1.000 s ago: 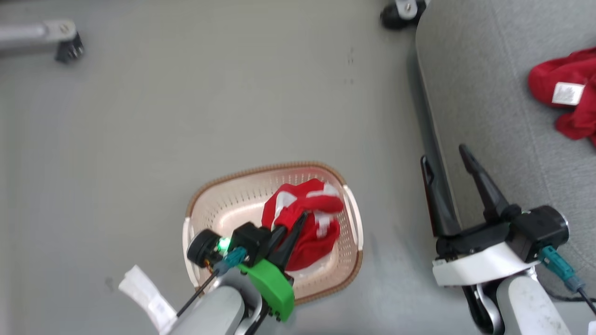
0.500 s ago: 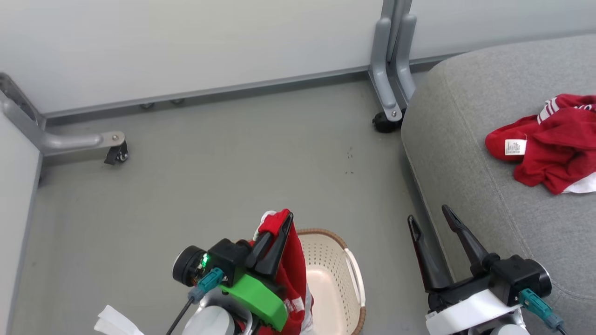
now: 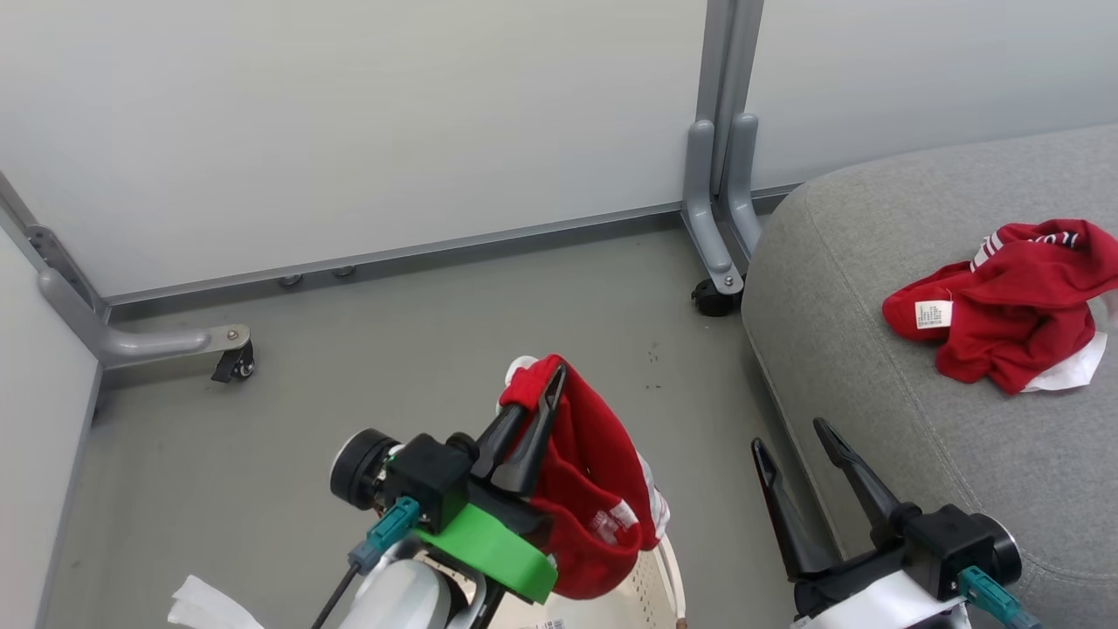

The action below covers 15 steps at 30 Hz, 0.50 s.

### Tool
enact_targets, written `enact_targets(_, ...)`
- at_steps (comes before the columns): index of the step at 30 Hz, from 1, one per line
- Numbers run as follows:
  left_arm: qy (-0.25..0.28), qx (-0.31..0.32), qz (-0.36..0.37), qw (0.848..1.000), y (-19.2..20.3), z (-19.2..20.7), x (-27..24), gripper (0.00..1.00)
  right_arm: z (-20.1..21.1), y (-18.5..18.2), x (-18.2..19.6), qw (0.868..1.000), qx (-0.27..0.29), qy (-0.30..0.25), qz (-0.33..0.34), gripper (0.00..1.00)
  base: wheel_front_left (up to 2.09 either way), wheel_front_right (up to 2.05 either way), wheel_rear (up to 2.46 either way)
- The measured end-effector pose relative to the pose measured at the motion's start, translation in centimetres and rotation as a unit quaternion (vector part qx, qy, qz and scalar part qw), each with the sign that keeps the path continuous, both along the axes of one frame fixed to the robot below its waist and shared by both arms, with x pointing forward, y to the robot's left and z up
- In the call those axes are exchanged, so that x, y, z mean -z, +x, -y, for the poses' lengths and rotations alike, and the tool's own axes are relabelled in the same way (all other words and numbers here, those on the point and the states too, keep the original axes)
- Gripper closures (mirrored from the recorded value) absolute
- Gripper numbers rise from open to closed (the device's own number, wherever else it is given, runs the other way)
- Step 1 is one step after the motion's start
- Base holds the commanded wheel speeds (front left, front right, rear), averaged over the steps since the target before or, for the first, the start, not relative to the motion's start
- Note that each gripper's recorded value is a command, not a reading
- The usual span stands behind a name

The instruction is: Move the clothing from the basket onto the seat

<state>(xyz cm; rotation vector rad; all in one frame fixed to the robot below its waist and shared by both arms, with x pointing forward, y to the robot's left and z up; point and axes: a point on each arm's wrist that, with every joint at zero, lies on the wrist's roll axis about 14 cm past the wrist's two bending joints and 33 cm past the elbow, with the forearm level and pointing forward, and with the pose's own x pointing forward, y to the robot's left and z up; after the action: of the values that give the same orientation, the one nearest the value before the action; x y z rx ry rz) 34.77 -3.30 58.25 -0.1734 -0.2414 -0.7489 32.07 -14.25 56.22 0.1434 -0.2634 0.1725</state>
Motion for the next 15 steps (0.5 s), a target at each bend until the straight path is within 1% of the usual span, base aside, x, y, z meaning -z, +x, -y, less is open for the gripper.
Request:
enact_targets(4,-0.009,0.022,0.015,1.000,-0.6,1.1,-1.3,1.00,-1.0,0.0,0.5,1.000,-0.019,-0.001,-0.009,0.00,0.00,0.00,0.00)
enact_targets(10,-0.017,0.055,0.051,0.997,-1.3,2.7,-3.6,1.00,-3.5,0.1,1.9,0.997,-0.067,-0.005,-0.031,0.00,0.00,0.00,0.00)
enact_targets(15,-0.019,0.085,0.072,0.994,-2.1,4.0,-4.9,1.00,-5.2,0.6,1.9,0.995,-0.099,0.001,-0.034,0.00,0.00,0.00,0.00)
